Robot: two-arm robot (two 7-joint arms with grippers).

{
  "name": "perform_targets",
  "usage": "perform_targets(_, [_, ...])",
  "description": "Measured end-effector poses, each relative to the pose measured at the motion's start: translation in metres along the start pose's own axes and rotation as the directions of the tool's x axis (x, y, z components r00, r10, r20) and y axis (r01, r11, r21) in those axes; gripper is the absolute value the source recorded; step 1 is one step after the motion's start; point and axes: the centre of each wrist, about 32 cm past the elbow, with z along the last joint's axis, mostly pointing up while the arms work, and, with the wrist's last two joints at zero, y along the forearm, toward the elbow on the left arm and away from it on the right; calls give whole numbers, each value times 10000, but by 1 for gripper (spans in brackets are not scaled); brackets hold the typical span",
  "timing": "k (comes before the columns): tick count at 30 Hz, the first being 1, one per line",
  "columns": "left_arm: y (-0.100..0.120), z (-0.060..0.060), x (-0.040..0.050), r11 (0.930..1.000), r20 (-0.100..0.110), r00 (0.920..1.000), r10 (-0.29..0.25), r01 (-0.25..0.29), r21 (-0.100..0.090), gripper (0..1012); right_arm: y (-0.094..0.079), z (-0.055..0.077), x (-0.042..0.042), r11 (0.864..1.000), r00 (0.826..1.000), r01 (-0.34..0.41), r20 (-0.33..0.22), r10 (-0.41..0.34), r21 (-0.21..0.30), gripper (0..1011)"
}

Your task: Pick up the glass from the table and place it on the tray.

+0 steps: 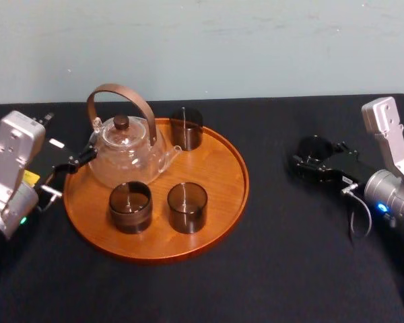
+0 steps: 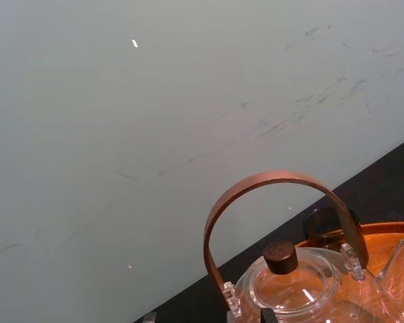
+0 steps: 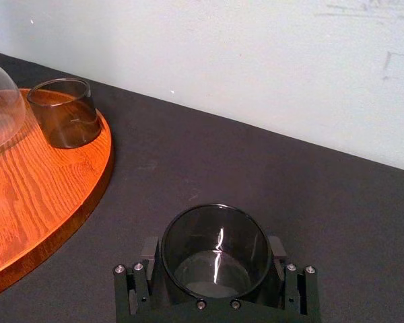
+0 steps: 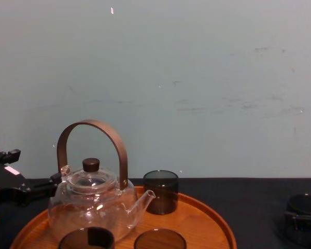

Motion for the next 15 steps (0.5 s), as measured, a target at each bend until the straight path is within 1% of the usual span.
perform_targets(10, [0, 0, 0, 10000, 0, 10000, 0, 0, 0, 1001, 1, 0, 1, 10000, 10000, -4, 12, 4, 0, 1002])
perform_targets(12, [0, 0, 0, 10000, 1, 10000, 0, 0, 0, 1001, 0, 0, 2, 10000, 10000, -2, 8, 2, 4, 967])
perform_targets(13, [0, 0, 0, 10000, 1, 10000, 0, 0, 0, 1002, -1, 0, 3, 10000, 10000, -1, 7, 1, 4, 967])
perform_targets(14, [0, 0, 0, 10000, 0, 10000, 0, 0, 1, 1002, -1, 0, 3, 10000, 10000, 0, 4, 0, 5, 928])
perform_targets(15, [0, 0, 0, 10000, 0, 10000, 0, 0, 1, 1001, -2, 0, 3, 10000, 10000, 1, 4, -1, 6, 918])
